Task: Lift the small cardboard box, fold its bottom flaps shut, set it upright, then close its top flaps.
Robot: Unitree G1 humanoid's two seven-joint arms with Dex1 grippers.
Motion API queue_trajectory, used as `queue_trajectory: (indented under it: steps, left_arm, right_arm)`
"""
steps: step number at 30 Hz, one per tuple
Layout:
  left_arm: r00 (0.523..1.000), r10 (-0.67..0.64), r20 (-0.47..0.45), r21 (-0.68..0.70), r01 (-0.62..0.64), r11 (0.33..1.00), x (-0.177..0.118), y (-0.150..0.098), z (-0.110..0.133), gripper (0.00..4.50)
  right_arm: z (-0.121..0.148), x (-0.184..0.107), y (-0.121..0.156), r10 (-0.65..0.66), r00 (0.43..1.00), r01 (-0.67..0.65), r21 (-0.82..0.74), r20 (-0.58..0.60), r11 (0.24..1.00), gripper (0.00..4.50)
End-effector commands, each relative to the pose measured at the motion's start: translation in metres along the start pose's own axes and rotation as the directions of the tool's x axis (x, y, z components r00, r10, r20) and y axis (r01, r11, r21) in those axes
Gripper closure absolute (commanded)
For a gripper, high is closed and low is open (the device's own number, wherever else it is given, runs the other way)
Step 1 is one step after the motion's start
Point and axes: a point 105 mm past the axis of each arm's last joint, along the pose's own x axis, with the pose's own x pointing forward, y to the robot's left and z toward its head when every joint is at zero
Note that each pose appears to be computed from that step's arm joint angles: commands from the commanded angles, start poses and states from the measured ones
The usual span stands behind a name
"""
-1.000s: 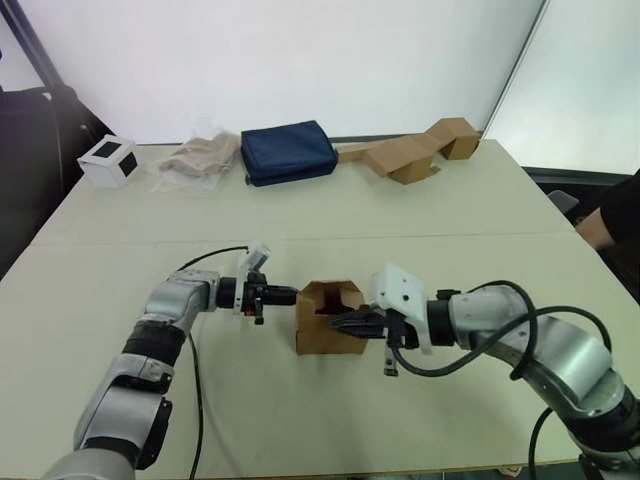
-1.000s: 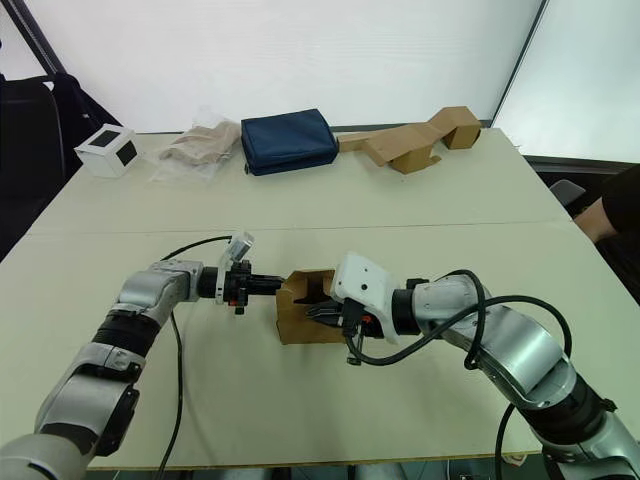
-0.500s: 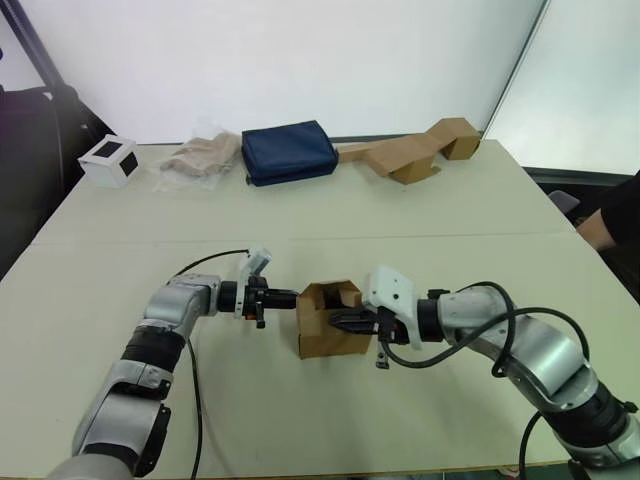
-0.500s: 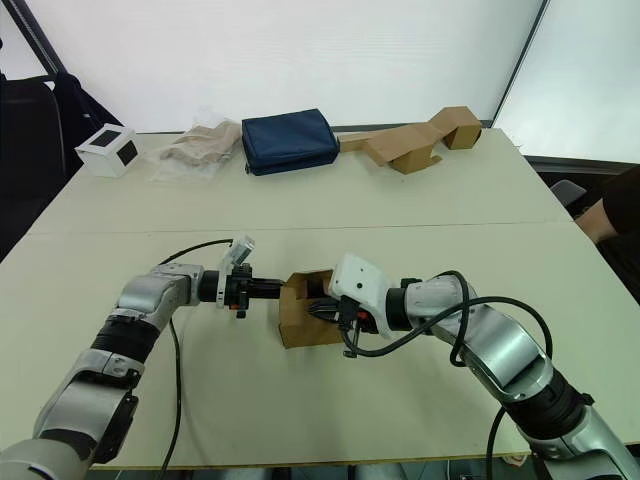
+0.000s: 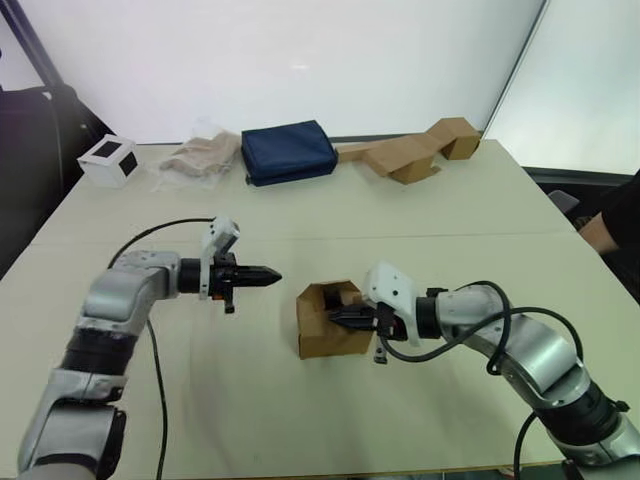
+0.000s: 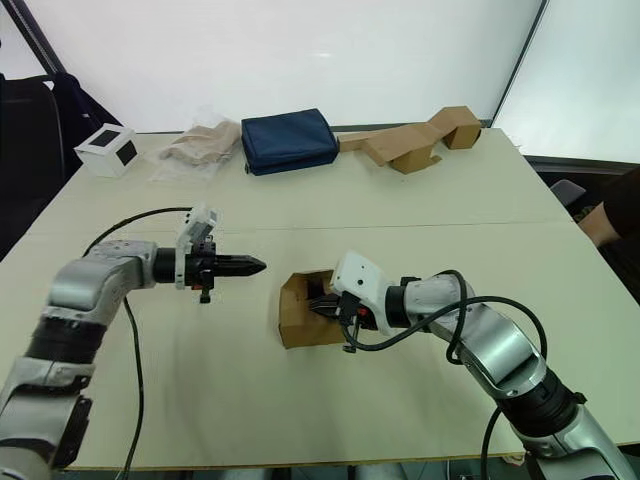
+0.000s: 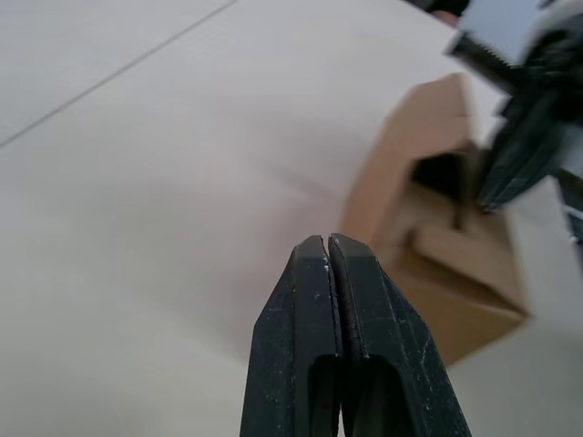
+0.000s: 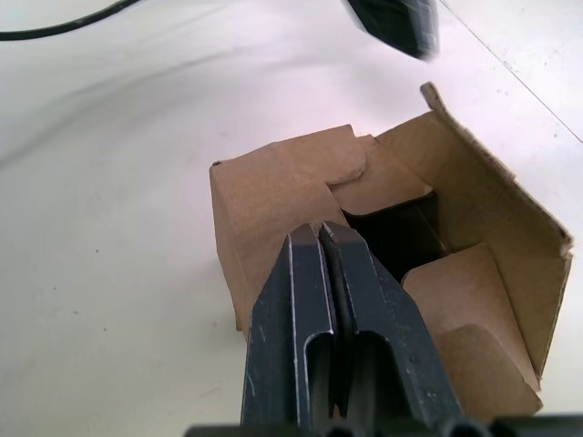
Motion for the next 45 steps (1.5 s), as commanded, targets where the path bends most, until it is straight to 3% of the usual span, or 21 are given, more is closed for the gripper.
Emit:
queue_trajectory:
  steps: [1,11,25,28,30,32,38,45]
  left_arm:
    - [0.998,-0.068,0.0,0.036,0.068,0.997,-0.002,-0.025,0.012,4.48]
    - [0.995,-0.093,-0.039,0.032,0.094,0.995,0.021,-0.044,-0.006,4.48]
    - [0.992,-0.109,-0.062,0.022,0.11,0.994,0.032,-0.041,-0.021,4.48]
    - [0.992,-0.109,-0.058,0.021,0.11,0.994,0.032,-0.04,-0.02,4.48]
    - [0.993,-0.108,-0.053,0.021,0.109,0.994,0.033,-0.04,-0.019,4.48]
    - [0.993,-0.107,-0.05,0.02,0.109,0.994,0.033,-0.039,-0.019,4.48]
    - [0.993,-0.101,-0.059,0.019,0.103,0.995,0.034,-0.037,-0.021,4.48]
    - [0.992,-0.117,-0.042,0.013,0.118,0.993,0.033,-0.041,-0.018,4.48]
  right_arm:
    - [0.007,-0.003,-0.002,-0.01,0.999,0.01,-0.027,0.033,1.0,4.5]
    - [0.005,0.0,-0.006,-0.007,1.0,0.008,-0.05,0.022,0.999,4.5]
    - [0.013,-0.003,-0.008,-0.021,0.998,0.024,-0.062,0.052,0.998,4.5]
    - [0.031,-0.009,-0.01,-0.015,0.989,0.019,-0.025,0.148,0.999,4.5]
    - [0.059,-0.021,-0.012,0.001,0.954,-0.023,0.069,0.299,0.997,4.5]
    - [0.069,-0.028,-0.017,-0.01,0.94,-0.021,0.086,0.341,0.996,4.5]
    - [0.052,-0.02,-0.051,-0.178,0.963,0.168,0.066,0.203,0.984,4.5]
    - [0.024,0.0,-0.045,-0.14,0.989,0.14,-0.003,0.051,0.99,4.5]
